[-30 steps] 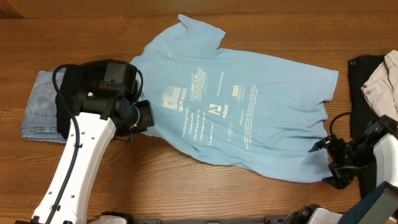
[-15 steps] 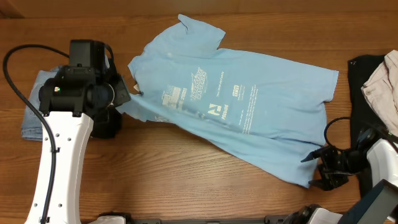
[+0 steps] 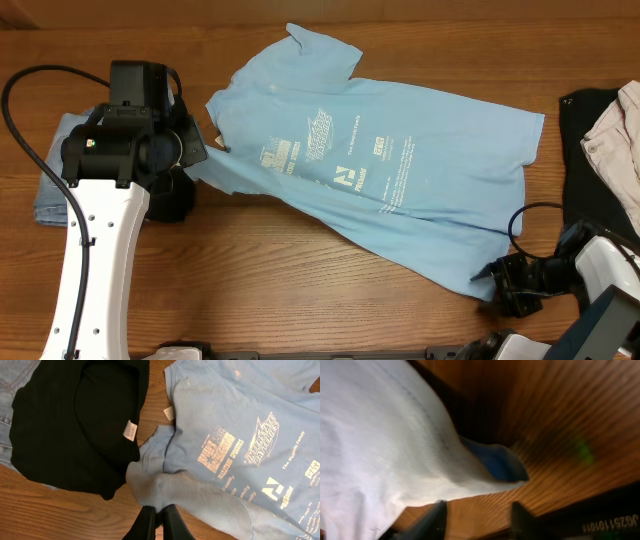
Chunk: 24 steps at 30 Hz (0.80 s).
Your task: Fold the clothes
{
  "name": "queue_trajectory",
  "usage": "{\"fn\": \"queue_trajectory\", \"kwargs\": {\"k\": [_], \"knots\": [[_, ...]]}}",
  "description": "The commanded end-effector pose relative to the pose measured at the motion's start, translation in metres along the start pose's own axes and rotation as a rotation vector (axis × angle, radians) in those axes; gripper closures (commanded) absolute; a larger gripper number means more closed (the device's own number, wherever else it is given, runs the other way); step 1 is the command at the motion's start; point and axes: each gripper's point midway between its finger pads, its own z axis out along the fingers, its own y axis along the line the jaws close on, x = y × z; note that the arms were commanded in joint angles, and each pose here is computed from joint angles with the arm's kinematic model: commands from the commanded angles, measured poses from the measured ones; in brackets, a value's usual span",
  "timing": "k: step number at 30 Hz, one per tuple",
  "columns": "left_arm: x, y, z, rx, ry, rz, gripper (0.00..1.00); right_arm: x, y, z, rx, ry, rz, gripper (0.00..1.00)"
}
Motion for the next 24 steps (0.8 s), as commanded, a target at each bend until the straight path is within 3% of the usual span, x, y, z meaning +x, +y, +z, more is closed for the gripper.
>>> {"fn": "queue_trajectory", "kwargs": {"k": [1,5,9,13,19,24], "knots": [[-0.01,0.0,-0.01,0.01,-0.041,0.01,0.96,0.006,-0.005,0.01,0.003,0.009,0.001,0.45],[-0.01,-0.001,-0.01,0.013,-0.041,0.01,0.96,-0.003,-0.002,0.013,-0.014,-0.026,-0.002,0.48],[-0.01,-0.001,-0.01,0.016,-0.04,0.01,0.96,-0.012,0.004,0.013,-0.036,-0.062,-0.017,0.67],[-0.01,-0.001,-0.01,0.015,-0.04,0.017,0.96,-0.014,0.007,0.012,-0.046,-0.073,-0.025,0.94],[-0.012,-0.002,-0.012,0.018,-0.046,0.039,0.96,-0.011,0.023,-0.014,-0.098,-0.112,-0.09,0.96],[-0.021,-0.007,-0.037,0.052,-0.082,0.067,0.96,-0.005,0.051,-0.078,-0.179,-0.263,-0.189,0.96]]}}
